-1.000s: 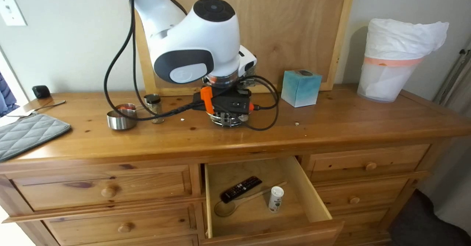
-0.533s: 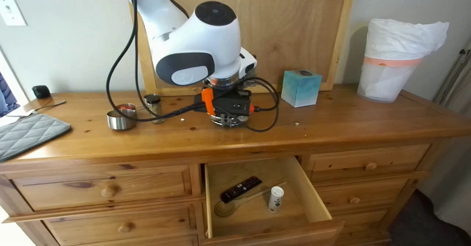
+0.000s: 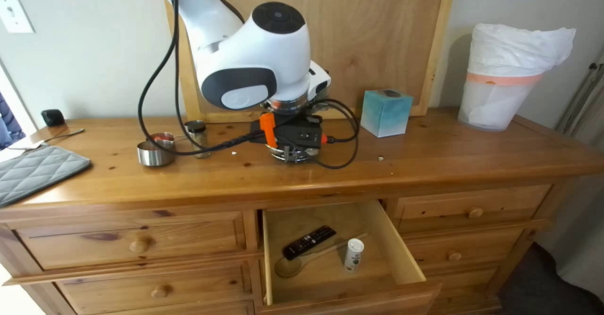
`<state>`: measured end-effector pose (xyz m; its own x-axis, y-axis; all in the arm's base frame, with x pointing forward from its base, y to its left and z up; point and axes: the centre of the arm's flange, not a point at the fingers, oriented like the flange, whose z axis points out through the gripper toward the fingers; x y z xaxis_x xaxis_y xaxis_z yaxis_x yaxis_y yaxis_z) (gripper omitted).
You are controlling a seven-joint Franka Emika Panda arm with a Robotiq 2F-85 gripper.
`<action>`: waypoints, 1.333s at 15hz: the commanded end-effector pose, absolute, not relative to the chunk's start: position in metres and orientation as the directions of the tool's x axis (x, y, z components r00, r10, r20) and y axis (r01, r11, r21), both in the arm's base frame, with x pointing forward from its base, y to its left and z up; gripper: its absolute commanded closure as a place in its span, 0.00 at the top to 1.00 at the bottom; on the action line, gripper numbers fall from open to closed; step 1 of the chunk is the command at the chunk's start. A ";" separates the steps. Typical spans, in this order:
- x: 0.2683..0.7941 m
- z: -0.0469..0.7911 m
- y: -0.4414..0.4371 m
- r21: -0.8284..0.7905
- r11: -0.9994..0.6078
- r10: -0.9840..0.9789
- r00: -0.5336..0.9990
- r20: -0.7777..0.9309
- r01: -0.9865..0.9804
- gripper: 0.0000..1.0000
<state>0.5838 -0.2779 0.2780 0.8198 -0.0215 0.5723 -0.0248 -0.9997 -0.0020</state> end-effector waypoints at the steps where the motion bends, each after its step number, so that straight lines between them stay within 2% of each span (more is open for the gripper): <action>1: 0.582 0.276 -0.282 -0.003 -0.999 -0.027 0.806 0.592 -0.032 0.23; 20: 0.536 0.280 -0.272 0.015 -1.000 0.024 0.686 0.728 0.020 0.23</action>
<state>0.5572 -0.2776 0.2812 0.7119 0.0134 0.7022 0.0242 -0.9997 -0.0054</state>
